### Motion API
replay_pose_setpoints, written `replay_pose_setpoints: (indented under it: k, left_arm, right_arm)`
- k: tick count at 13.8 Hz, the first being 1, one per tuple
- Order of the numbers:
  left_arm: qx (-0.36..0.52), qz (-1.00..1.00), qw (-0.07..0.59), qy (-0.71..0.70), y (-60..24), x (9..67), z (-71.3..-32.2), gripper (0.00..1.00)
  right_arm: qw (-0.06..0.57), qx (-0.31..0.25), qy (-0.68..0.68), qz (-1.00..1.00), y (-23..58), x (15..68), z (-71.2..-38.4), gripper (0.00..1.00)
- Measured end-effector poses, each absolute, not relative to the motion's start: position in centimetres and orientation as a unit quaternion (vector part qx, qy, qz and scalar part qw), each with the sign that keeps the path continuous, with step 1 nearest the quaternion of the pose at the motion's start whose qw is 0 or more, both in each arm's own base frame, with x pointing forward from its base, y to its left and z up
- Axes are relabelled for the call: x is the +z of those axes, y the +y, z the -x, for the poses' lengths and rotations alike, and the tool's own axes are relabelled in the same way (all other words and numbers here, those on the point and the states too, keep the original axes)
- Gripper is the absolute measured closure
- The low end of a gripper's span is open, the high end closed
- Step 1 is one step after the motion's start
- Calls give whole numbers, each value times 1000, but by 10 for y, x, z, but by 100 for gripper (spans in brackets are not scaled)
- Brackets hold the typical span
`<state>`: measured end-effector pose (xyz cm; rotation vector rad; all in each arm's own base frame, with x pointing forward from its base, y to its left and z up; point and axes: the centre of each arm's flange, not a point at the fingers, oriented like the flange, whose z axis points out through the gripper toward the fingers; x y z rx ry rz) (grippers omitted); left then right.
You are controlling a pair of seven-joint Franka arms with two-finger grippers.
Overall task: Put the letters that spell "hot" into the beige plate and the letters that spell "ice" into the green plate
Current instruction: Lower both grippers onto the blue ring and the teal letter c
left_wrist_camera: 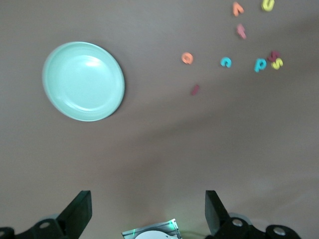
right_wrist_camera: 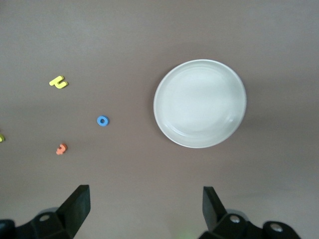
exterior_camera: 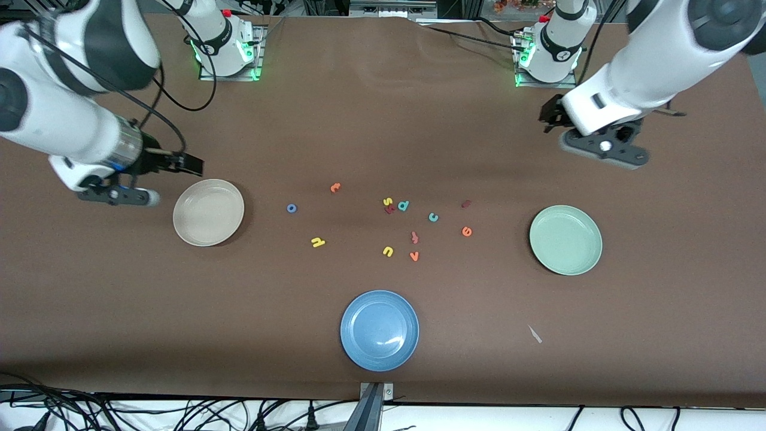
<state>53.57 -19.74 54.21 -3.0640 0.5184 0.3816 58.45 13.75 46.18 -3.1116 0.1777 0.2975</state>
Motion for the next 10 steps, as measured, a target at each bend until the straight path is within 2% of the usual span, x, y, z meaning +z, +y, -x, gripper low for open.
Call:
replay_pose_setpoints:
  k: [4,6,10]
  left_arm:
    - [104,970,-19,219,-280,431,-569,0]
    - [90,967,-31,237,-321,382,-573,0]
    - [82,968,-42,232,-358,325,-571,0]
  right_arm:
    - [-1,72,76,994,190,394,-582,0]
    - [-1,62,71,996,202,358,-574,0]
    - [11,15,74,997,211,293,-554,0]
